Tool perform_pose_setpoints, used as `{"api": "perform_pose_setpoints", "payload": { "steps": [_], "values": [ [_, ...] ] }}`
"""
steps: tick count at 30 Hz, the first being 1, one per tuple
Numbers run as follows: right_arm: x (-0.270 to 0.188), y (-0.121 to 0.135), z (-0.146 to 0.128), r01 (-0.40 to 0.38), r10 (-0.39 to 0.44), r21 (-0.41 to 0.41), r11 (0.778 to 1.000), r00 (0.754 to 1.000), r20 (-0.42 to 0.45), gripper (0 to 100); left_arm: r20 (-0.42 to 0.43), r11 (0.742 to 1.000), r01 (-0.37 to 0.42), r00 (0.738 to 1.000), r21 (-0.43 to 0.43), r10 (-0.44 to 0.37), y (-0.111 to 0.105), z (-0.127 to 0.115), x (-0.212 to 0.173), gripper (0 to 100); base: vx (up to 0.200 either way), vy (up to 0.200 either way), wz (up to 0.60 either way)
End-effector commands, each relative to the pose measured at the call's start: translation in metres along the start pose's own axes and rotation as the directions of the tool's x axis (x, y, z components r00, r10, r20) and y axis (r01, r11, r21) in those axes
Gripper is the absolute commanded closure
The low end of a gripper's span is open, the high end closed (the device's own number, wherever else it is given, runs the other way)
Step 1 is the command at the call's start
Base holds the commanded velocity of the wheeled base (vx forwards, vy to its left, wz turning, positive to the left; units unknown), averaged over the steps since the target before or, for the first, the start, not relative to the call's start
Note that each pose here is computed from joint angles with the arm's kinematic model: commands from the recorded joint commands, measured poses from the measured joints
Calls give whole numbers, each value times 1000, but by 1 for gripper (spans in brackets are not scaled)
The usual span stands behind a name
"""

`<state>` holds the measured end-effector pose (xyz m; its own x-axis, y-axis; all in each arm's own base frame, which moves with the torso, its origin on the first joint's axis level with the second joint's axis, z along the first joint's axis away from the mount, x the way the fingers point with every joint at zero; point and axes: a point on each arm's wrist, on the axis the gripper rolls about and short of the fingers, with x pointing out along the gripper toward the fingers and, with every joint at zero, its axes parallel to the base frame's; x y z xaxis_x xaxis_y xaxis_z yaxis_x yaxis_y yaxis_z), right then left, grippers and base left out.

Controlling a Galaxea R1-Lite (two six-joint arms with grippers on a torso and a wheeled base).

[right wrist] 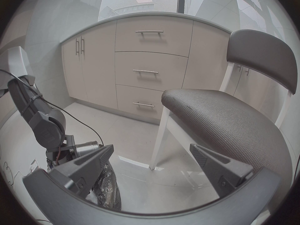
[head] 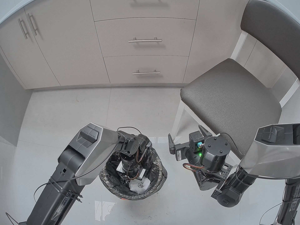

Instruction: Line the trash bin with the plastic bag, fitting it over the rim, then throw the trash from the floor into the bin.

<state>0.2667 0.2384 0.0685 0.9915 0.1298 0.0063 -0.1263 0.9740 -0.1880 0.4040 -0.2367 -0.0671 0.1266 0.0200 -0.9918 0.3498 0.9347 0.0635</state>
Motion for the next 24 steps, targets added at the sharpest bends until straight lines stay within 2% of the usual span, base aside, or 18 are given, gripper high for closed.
{"api": "perform_pose_setpoints", "payload": {
  "steps": [1,3,7,12,15,16,18,19,20,21,23,24],
  "values": [
    [0,-1,2,2,-2,9,1000,1000,13,0,3,1000,1,1000,-6,-1,0,0,-2,100,0,0,0],
    [-1,-1,2,2,-2,9,1000,1000,13,0,8,1000,2,1000,-21,-2,0,1,-4,100,0,0,0],
    [-5,-2,7,-3,2,12,1000,1000,20,0,20,996,19,1000,-90,-17,-7,0,-39,100,0,0,0],
    [-14,-15,41,8,-15,72,997,995,98,0,-32,998,9,999,-69,-11,-12,-16,-107,100,0,0,0],
    [-28,-33,64,22,-36,102,995,989,144,0,-58,999,-3,998,-48,0,-14,-33,-157,100,0,0,0],
    [-28,-33,64,22,-36,102,995,989,144,0,-58,999,-3,998,-48,0,-14,-33,-157,100,0,0,0],
    [-45,-49,80,22,-36,99,995,989,144,0,-69,999,-15,998,-48,12,-14,-53,-201,100,0,0,0],
    [-45,-49,80,22,-36,99,995,989,144,0,-69,999,-15,998,-48,12,-14,-53,-201,100,0,0,0],
    [-60,-63,92,26,-38,88,996,991,132,0,-57,998,-38,998,-44,36,-12,-67,-232,100,0,0,0],
    [-61,-64,94,26,-38,88,996,991,132,0,-57,998,-39,998,-42,37,-12,-69,-234,100,0,0,0],
    [-86,-96,115,56,-63,67,996,992,112,0,-33,995,-99,995,-18,98,-5,-98,-281,100,0,0,0],
    [-90,-102,119,60,-67,64,996,992,108,0,-30,994,-106,994,-15,105,-3,-103,-289,100,0,0,0]
  ]
}}
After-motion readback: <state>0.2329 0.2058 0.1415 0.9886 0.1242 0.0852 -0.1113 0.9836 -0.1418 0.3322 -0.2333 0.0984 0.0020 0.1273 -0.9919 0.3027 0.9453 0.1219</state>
